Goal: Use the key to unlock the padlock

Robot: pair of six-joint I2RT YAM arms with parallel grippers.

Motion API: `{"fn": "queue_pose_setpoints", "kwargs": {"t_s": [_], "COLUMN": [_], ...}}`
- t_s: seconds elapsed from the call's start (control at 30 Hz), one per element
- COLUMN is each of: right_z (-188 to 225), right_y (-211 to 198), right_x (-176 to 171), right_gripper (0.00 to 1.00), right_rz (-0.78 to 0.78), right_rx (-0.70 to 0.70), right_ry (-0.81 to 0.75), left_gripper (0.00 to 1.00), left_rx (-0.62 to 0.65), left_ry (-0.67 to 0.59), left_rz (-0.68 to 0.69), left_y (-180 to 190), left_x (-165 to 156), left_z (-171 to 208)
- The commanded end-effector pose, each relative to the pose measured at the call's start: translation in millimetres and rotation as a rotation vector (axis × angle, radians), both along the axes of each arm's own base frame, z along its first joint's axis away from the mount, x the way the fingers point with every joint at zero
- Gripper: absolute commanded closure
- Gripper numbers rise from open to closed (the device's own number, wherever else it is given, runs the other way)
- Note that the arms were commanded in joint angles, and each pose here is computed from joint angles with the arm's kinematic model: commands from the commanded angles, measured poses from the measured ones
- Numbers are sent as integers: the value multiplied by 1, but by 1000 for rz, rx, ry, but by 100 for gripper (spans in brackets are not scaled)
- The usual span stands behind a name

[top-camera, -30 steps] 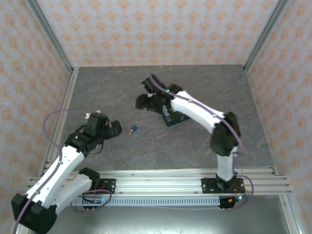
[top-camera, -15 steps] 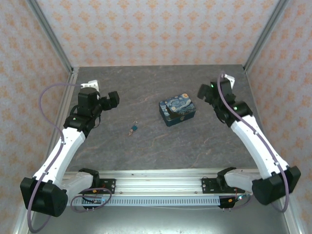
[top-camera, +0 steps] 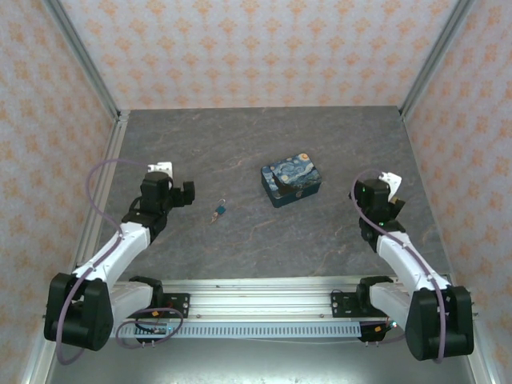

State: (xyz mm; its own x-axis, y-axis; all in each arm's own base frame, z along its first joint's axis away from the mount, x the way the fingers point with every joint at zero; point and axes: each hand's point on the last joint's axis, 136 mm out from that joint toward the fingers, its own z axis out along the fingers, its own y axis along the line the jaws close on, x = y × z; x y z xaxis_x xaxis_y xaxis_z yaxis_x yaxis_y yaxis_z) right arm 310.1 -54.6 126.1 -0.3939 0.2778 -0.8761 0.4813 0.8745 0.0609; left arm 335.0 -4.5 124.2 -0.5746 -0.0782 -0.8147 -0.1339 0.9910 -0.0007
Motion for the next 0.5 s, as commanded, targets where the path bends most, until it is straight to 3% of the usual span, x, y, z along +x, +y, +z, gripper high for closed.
{"fn": "queue_pose_setpoints", "kwargs": {"t_s": [0.0,0.23,0.47], "right_z": [34,10,7], "right_y": [-3,-10,-2], "right_x": [18,8,27], "right_gripper": [0,0,0], "right_rz": [-17,-25,23], "right_rx": [-10,-53,-47], "right_ry": [-241,-260,-291], "left_gripper": [0,0,0], "left_rx": [40,107,130], "left_ry": [-139,-146,-196], "left_rz": [35,7,18], "left_y": [9,10,13], "left_x": [17,19,33], "left_z": [23,-6,-5]}}
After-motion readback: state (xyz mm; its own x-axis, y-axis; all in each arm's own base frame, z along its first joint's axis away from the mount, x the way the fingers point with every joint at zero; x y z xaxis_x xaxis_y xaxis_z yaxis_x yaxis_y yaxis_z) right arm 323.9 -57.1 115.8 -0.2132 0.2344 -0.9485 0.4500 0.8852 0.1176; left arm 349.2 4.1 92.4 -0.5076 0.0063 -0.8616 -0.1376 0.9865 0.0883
